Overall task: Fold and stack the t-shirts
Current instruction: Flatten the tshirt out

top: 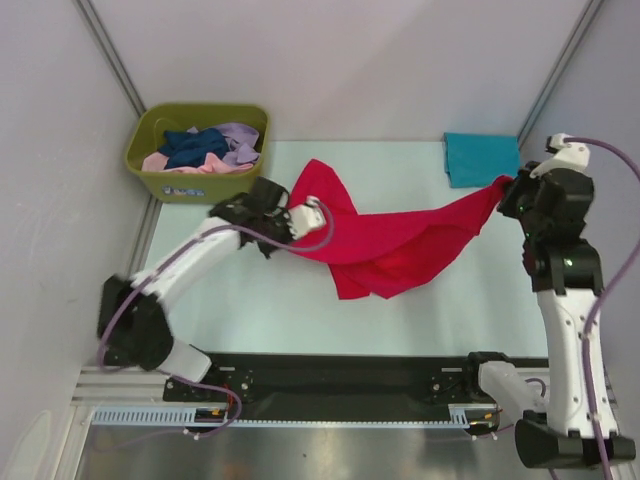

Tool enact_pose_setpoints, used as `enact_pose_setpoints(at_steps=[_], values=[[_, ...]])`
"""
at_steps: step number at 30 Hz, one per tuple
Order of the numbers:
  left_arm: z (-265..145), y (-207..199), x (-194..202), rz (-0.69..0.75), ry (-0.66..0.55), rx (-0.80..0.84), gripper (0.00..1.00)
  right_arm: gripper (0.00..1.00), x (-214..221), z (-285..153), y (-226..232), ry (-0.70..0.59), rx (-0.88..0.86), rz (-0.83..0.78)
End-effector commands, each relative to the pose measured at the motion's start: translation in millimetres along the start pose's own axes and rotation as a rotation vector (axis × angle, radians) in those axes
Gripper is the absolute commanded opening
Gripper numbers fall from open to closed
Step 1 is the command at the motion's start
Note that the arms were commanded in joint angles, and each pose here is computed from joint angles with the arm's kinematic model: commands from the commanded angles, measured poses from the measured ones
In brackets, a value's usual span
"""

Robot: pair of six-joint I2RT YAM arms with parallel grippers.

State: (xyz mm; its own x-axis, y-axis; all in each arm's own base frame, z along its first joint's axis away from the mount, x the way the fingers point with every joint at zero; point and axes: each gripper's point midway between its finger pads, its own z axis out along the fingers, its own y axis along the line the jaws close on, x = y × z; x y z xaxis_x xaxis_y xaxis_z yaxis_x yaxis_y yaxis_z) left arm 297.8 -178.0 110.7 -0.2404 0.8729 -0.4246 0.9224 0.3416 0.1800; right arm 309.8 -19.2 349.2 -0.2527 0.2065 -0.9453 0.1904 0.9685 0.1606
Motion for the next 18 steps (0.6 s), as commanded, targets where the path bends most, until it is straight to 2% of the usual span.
enact_pose_setpoints(at_steps=[1,2,5,9,12,14,16,18], values=[[-118.0,30.4,-9.9,0.0,-0.137,-0.242,0.0,0.0,-62.5,-70.6,10.7,-0.193,-0.084,-0.03],[-150.3,25.8,-5.7,0.017,-0.168,-0.296,0.0,0.0,-73.4,-89.5,14.0,-0.227,-0.109,-0.036],[-204.7,13.5,1.9,0.071,-0.215,-0.381,0.0,0.0,-90.1,-138.8,29.2,-0.296,-0.221,-0.058],[-258.2,-1.6,8.6,0.041,-0.29,-0.471,0.0,0.0,-92.2,-181.1,47.5,-0.279,-0.347,-0.073],[-289.8,-0.7,3.2,-0.001,-0.369,-0.551,0.0,0.0,-106.7,-199.1,47.3,-0.304,-0.346,-0.074],[-299.9,8.0,-7.4,-0.009,-0.407,-0.586,0.0,0.0,-114.6,-181.9,45.6,-0.285,-0.312,-0.081],[-288.8,24.6,-18.1,-0.011,-0.382,-0.577,0.0,0.0,-128.1,-163.9,53.2,-0.303,-0.324,-0.099],[-280.5,46.9,-33.2,-0.01,-0.393,-0.586,0.0,0.0,-132.8,-120.7,61.1,-0.272,-0.317,-0.116]])
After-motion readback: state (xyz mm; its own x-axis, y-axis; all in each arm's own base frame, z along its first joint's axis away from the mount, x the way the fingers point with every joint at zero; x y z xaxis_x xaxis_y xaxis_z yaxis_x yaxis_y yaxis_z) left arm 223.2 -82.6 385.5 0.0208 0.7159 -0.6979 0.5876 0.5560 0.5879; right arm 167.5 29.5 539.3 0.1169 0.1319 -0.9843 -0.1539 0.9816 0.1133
